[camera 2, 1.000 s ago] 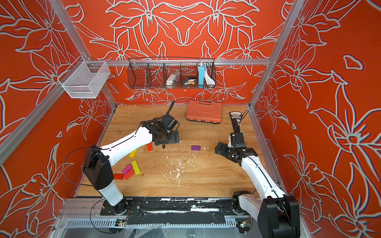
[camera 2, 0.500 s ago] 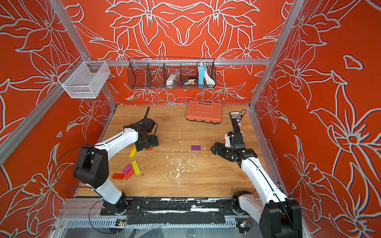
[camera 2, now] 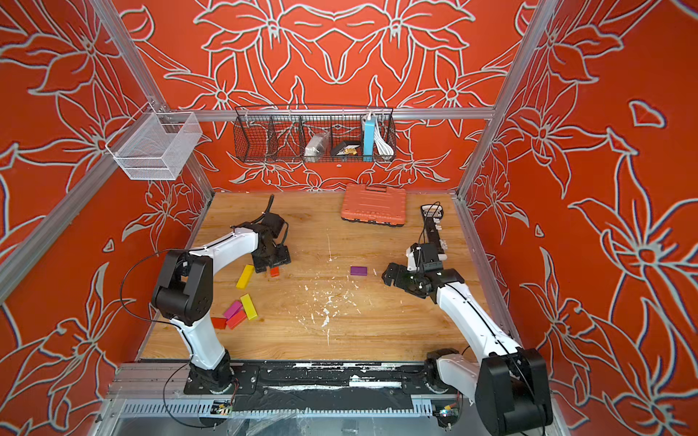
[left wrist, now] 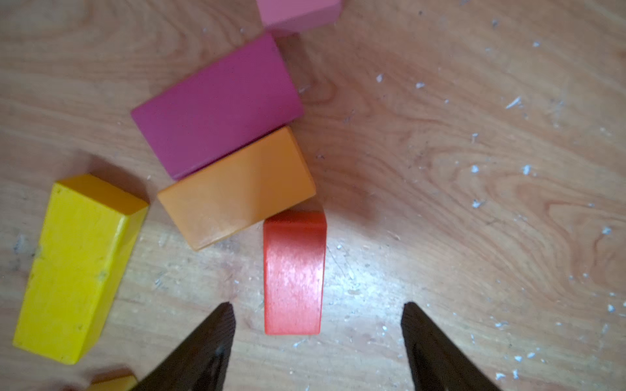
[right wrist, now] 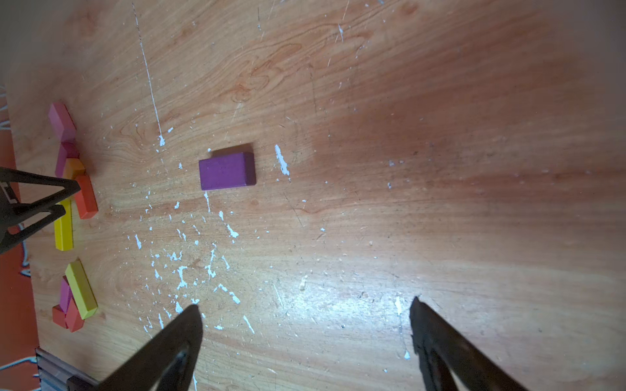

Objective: Assemble the letter c with building blocks
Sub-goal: Pick up the building block from the center of the board.

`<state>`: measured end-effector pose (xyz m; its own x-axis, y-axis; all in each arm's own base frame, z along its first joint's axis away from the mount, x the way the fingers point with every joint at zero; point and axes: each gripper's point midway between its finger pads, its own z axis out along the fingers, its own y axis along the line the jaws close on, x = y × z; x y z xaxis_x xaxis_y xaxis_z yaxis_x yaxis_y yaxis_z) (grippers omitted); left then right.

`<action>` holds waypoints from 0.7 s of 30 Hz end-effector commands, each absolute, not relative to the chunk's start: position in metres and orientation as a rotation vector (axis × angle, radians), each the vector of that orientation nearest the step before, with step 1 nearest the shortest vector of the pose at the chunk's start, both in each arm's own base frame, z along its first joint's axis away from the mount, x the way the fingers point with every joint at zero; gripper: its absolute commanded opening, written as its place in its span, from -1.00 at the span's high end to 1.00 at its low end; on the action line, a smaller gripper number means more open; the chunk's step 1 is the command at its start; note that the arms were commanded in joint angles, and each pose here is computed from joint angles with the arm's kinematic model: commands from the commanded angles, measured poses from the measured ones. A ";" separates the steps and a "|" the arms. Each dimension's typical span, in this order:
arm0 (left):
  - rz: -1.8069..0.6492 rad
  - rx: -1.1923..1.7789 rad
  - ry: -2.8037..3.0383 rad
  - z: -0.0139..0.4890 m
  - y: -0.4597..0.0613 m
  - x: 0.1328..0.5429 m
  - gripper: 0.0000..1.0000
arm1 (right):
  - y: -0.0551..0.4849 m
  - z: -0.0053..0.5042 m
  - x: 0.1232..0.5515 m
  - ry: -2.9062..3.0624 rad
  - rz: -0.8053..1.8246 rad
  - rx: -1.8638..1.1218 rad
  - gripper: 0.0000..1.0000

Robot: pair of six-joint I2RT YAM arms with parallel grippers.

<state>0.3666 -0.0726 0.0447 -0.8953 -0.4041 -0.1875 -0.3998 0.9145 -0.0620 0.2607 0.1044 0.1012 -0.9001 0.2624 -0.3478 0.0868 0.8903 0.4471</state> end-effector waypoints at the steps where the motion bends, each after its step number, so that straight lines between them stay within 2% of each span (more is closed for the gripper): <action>1: -0.042 -0.621 2.904 0.037 -0.070 0.368 -0.52 | 0.098 0.104 0.264 2.661 0.526 0.251 -0.96; 11: -0.021 -0.611 2.933 0.025 -0.066 0.366 -0.36 | 0.067 0.099 0.264 2.686 0.295 0.372 -0.96; 21: -0.020 -0.585 2.954 0.021 -0.067 0.362 0.01 | 0.053 0.106 0.265 2.623 0.218 0.435 -0.96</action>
